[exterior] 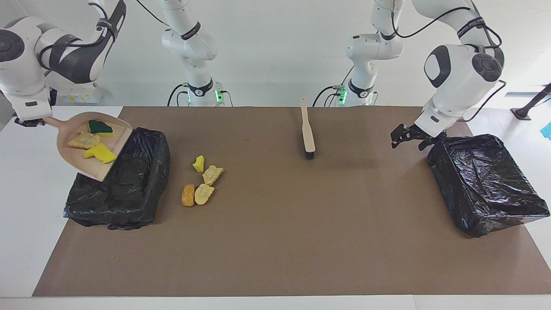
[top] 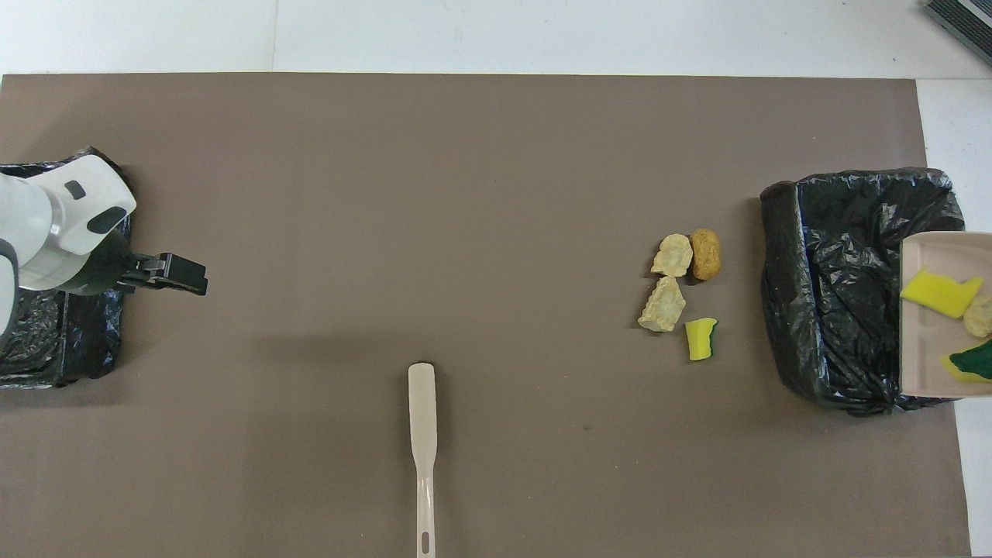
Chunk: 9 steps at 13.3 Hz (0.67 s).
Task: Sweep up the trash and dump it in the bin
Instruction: 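Tip the dustpan over the bin with the right gripper to dump sponges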
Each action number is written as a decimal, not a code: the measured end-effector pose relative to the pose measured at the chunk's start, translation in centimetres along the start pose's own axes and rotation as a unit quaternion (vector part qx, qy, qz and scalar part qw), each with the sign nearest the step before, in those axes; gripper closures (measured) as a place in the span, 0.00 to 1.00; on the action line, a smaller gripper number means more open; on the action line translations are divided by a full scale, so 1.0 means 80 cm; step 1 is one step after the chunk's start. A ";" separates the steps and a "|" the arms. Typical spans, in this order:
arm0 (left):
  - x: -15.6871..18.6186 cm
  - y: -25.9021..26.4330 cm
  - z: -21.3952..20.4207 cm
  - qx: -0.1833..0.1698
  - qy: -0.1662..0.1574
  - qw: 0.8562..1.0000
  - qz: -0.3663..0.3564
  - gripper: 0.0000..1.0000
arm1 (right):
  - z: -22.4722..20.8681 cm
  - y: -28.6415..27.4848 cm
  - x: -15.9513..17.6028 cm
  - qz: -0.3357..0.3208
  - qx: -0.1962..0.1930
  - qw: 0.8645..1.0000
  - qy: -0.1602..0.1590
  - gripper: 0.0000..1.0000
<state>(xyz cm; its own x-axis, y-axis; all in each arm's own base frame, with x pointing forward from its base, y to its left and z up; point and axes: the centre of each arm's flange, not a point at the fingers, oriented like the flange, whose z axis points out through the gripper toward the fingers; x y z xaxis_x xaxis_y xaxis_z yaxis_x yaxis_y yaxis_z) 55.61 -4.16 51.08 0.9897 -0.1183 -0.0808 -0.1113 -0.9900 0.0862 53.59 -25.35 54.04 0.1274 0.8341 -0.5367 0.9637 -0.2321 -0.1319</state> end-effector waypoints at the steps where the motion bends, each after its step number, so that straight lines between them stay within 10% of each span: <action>1: -0.004 0.003 -0.028 0.004 -0.007 1.000 0.003 0.00 | -0.013 0.003 0.016 -0.017 -0.003 1.000 -0.022 0.69; 9: -0.011 -0.017 -0.058 0.012 -0.019 1.000 -0.010 0.00 | -0.035 0.001 0.021 -0.029 0.007 0.993 -0.115 0.69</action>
<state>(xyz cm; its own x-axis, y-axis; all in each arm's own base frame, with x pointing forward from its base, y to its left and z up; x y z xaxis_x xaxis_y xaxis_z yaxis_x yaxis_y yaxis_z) 55.32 -2.38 55.63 0.9876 -0.1009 -0.1200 -0.0943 -0.9938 0.0597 54.50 -22.57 55.48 0.0134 0.7097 -0.7043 0.9644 -0.1953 -0.1784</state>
